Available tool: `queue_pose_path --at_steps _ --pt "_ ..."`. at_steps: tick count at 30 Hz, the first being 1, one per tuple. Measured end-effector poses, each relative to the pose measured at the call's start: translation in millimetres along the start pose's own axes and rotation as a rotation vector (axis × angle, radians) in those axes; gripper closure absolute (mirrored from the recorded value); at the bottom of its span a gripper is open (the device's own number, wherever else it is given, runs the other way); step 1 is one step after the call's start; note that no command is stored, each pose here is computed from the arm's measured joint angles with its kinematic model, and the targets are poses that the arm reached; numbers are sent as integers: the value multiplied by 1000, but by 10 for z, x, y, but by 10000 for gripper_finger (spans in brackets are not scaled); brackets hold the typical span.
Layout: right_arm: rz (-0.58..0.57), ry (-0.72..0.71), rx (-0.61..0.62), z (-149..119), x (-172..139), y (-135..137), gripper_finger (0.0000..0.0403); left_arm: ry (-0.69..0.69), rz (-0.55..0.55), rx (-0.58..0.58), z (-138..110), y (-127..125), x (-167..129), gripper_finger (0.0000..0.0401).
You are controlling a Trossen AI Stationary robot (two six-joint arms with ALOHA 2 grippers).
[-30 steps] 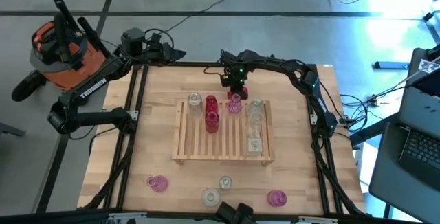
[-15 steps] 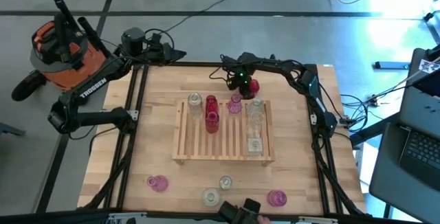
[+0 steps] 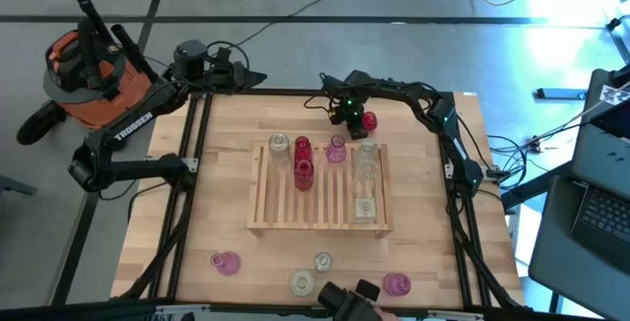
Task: Sort vases onto shelf
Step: Put the red vase on the shelf aligned with the other red vase
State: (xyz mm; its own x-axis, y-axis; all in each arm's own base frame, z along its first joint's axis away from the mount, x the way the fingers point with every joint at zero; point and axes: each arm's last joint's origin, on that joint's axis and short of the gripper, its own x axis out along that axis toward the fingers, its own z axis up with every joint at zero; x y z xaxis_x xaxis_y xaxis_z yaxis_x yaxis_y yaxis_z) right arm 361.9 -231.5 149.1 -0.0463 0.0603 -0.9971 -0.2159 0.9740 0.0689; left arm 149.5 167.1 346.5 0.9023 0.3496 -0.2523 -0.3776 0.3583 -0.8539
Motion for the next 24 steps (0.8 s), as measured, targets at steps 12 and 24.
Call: queue_pose_path --at_steps 12,24 --pt "-131 -125 31 -83 -602 99 311 1 -1 0 0 0 0 200" --pt "-357 -813 72 -356 -2113 542 311 2 -2 48 -1 -1 0 200"
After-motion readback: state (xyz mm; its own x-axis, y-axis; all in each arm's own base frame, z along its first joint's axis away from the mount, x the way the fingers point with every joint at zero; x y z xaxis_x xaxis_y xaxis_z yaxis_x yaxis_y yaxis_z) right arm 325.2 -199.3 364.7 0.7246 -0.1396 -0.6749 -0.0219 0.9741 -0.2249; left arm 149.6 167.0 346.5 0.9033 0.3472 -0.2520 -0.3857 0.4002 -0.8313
